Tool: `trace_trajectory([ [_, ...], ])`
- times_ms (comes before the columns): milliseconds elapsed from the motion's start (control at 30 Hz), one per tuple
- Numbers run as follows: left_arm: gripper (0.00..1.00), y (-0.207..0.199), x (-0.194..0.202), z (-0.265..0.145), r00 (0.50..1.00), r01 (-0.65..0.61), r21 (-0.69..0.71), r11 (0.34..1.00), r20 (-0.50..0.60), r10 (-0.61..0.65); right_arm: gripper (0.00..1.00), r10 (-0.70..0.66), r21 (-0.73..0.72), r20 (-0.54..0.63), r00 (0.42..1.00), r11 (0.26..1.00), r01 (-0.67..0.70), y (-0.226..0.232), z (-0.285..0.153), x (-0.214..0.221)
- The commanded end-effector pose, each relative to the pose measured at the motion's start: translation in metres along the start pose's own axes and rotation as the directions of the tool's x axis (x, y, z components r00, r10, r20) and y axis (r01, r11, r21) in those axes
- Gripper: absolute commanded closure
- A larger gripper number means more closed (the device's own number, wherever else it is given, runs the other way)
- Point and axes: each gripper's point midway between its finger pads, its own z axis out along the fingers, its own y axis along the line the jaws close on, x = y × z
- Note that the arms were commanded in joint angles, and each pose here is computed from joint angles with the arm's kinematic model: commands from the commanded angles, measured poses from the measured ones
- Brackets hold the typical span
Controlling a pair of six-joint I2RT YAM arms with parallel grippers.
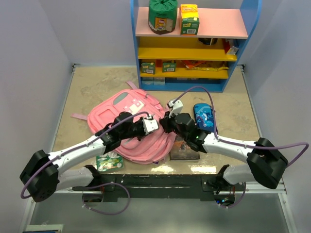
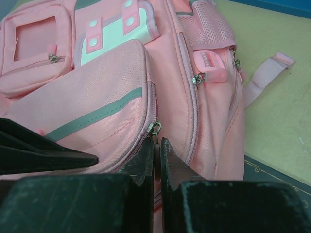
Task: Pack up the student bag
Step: Zip the student bag at the center of the board.
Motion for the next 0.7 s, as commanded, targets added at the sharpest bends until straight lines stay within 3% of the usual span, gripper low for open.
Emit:
trace_trajectory([
  [0,1.0,-0.012,-0.008,0.001,0.99,-0.13,0.075,0.989,0.067,0.125,1.0,0.062,-0.108,0.104,0.993,0.993,-0.051,0.034,-0.006,-0.035],
  [133,1.0,-0.021,-0.001,-0.009,0.962,-0.273,0.136,0.952,0.065,0.266,1.0,0.05,-0.08,0.102,0.994,0.996,-0.042,0.03,-0.006,-0.036],
  [200,1.0,-0.024,0.008,-0.017,0.961,-0.274,0.174,0.946,0.017,0.276,0.83,0.037,-0.062,0.101,0.994,0.998,-0.031,0.027,-0.004,-0.039],
  [367,1.0,-0.015,-0.022,-0.045,0.934,-0.356,0.214,0.91,0.065,0.35,0.43,0.038,-0.035,0.135,0.99,0.999,-0.034,0.017,-0.005,-0.057],
  [500,1.0,-0.024,-0.042,-0.084,0.864,-0.504,0.246,0.828,0.131,0.487,0.27,-0.024,-0.005,0.174,0.984,1.0,0.025,0.007,-0.015,-0.068],
  [533,1.0,-0.024,-0.05,-0.096,0.818,-0.576,0.217,0.788,0.162,0.552,0.25,-0.042,-0.001,0.187,0.982,0.999,0.043,0.005,-0.019,-0.071],
  [667,1.0,-0.027,-0.051,-0.122,0.82,-0.572,0.227,0.788,0.149,0.553,0.08,-0.177,-0.009,0.24,0.954,0.983,0.185,-0.002,-0.026,-0.063],
])
